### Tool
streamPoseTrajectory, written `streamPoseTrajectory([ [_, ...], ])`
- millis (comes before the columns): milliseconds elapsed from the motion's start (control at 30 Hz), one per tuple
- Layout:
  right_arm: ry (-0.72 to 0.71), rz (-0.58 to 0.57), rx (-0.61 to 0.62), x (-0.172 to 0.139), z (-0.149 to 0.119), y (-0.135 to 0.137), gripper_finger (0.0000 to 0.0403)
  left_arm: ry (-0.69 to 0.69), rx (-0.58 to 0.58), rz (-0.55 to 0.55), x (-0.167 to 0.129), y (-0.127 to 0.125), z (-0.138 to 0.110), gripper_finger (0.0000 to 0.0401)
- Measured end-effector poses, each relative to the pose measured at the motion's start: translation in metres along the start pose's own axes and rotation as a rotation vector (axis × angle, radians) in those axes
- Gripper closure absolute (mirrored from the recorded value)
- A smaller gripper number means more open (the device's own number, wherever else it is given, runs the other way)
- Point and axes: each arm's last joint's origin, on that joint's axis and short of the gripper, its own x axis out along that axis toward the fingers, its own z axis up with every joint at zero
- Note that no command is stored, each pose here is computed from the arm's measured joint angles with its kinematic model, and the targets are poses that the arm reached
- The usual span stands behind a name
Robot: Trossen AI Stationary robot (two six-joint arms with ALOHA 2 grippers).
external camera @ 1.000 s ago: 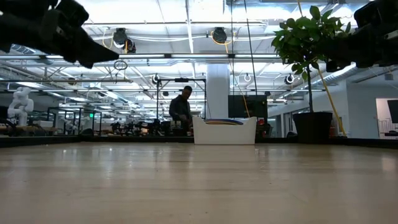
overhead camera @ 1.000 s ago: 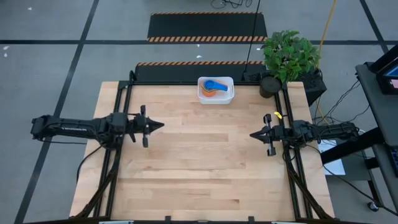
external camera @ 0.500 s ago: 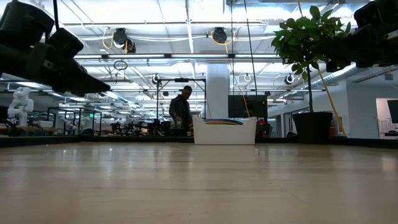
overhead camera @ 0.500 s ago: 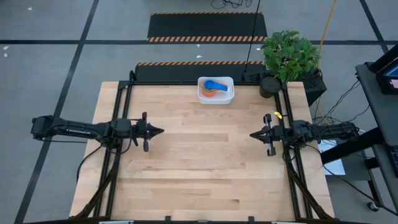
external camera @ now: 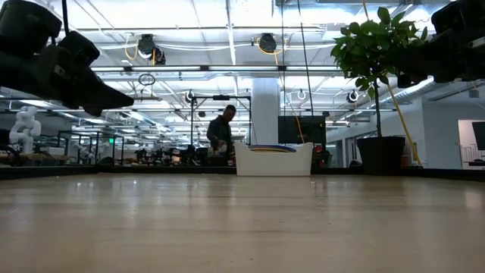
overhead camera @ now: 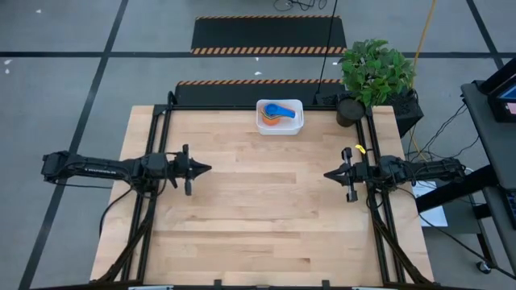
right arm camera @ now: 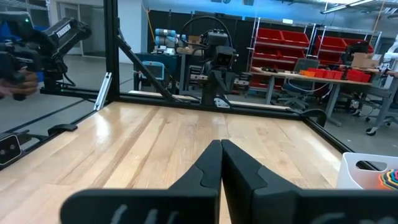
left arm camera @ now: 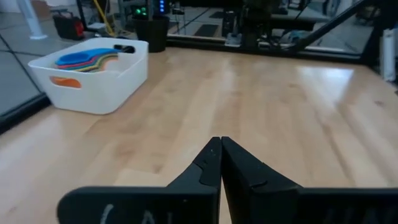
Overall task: Nest measuring cups in basket
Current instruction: Return to Home Position
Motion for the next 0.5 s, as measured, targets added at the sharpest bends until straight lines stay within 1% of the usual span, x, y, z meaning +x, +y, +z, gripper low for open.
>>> streamPoseTrajectory([
  [100, 0.000, 0.000, 0.000, 0.000, 0.000, 0.000, 0.0403, -0.013, -0.015, -0.027, -0.002, -0.003, 0.001, 0.0389],
  [200, 0.000, 0.000, 0.000, 0.000, 0.000, 0.000, 0.0403, -0.061, 0.014, -0.039, -0.005, -0.004, 0.006, 0.0397],
  [267, 0.000, 0.000, 0.000, 0.000, 0.000, 0.000, 0.0403, -0.120, 0.059, -0.005, -0.008, -0.002, 0.011, 0.0397],
  [333, 0.000, 0.000, 0.000, 0.000, 0.000, 0.000, 0.0403, -0.175, 0.062, 0.056, -0.011, 0.001, 0.016, 0.0391],
  [400, 0.000, 0.000, 0.000, 0.000, 0.000, 0.000, 0.0403, -0.217, 0.069, 0.072, -0.014, 0.003, 0.020, 0.0385],
  [500, 0.000, 0.000, 0.000, 0.000, 0.000, 0.000, 0.0403, -0.250, 0.080, 0.067, -0.017, 0.005, 0.022, 0.0387],
])
